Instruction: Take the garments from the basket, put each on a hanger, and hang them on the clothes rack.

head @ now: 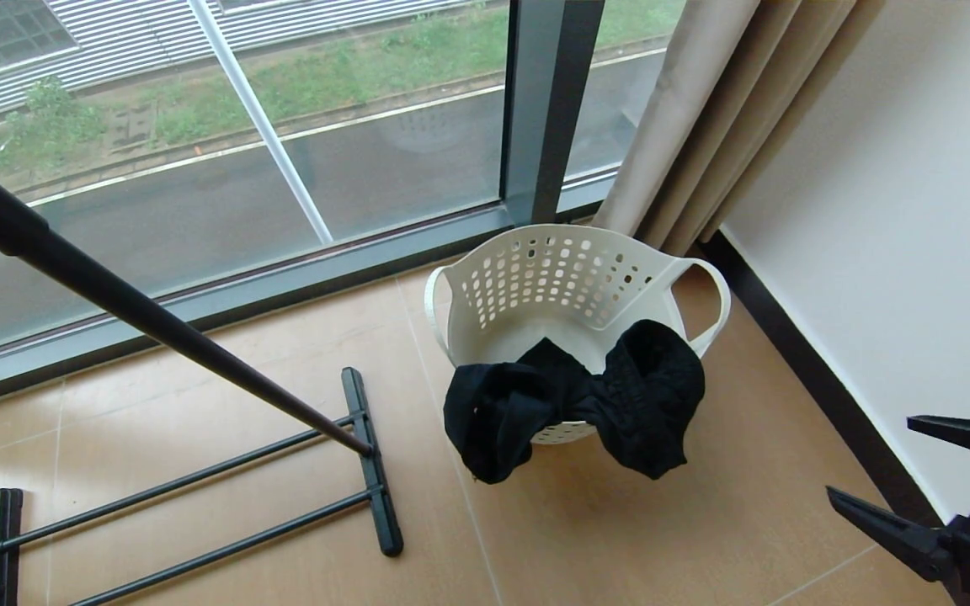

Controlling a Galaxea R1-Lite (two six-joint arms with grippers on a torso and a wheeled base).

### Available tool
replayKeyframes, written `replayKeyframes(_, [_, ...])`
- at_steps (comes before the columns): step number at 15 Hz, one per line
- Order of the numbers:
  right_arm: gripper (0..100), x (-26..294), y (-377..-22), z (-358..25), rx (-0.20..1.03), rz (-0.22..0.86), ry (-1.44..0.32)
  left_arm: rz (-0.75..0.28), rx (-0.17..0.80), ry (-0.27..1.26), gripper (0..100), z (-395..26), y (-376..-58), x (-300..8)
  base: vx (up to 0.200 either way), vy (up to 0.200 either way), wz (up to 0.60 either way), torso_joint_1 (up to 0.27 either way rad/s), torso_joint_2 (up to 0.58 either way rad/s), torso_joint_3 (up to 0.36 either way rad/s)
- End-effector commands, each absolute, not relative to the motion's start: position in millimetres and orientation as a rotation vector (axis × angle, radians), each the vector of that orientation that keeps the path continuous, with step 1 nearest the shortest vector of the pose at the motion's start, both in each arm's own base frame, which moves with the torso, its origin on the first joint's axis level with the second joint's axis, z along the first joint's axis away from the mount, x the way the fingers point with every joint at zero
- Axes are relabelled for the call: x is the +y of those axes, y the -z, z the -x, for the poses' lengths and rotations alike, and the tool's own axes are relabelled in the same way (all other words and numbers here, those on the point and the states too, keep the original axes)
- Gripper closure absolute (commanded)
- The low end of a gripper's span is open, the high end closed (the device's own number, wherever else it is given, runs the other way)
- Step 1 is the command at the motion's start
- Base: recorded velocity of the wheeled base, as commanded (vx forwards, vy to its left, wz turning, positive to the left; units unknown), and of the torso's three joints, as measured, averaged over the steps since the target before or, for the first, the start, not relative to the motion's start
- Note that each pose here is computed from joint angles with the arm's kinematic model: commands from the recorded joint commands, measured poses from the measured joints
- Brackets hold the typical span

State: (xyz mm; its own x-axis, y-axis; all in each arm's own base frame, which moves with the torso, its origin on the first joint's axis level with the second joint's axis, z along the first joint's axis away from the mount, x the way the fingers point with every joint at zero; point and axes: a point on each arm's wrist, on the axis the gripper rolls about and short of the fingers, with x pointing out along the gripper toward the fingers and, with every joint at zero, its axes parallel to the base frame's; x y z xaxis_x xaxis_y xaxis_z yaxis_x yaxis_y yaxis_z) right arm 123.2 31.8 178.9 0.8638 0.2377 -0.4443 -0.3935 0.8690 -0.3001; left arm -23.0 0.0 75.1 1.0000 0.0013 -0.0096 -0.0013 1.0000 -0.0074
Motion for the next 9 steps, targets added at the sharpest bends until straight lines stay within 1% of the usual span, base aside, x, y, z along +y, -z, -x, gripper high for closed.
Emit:
replayKeyframes(1, [0,46.2,-179.6,-175.4,0.473,0.596,-0.406,0.008,0.009,-0.002,0,23.0,-75.1,0.0,0.0,0.0,0.0,0.0,0.0,0.0])
replayKeyframes(4, [0,53.7,-190.9,-209.7,0.434,0.839,-0.416,0.008,0.009,-0.002,0,23.0,-75.1,0.0,0.0,0.0,0.0,0.0,0.0,0.0])
replayKeyframes(5, [0,55.1,-192.6,-215.6,0.425,0.895,-0.421,0.008,0.009,-0.002,0,23.0,-75.1,0.0,0.0,0.0,0.0,0.0,0.0,0.0])
replayKeyframes(6, [0,59.0,-194.3,-227.7,0.406,0.998,-0.451,0.008,0.009,-0.002,0,23.0,-75.1,0.0,0.0,0.0,0.0,0.0,0.0,0.0])
replayKeyframes(7, [0,60.3,-194.0,-231.4,0.399,1.036,-0.462,0.008,0.009,-0.002,0,23.0,-75.1,0.0,0.0,0.0,0.0,0.0,0.0,0.0])
replayKeyframes(8, [0,63.4,-192.7,-241.4,0.391,1.121,-0.49,0.008,0.009,-0.002,0,23.0,-75.1,0.0,0.0,0.0,0.0,0.0,0.0,0.0])
replayKeyframes(9, [0,66.2,-188.1,-249.1,0.396,1.17,-0.51,0.008,0.009,-0.002,0,23.0,-75.1,0.0,0.0,0.0,0.0,0.0,0.0,0.0])
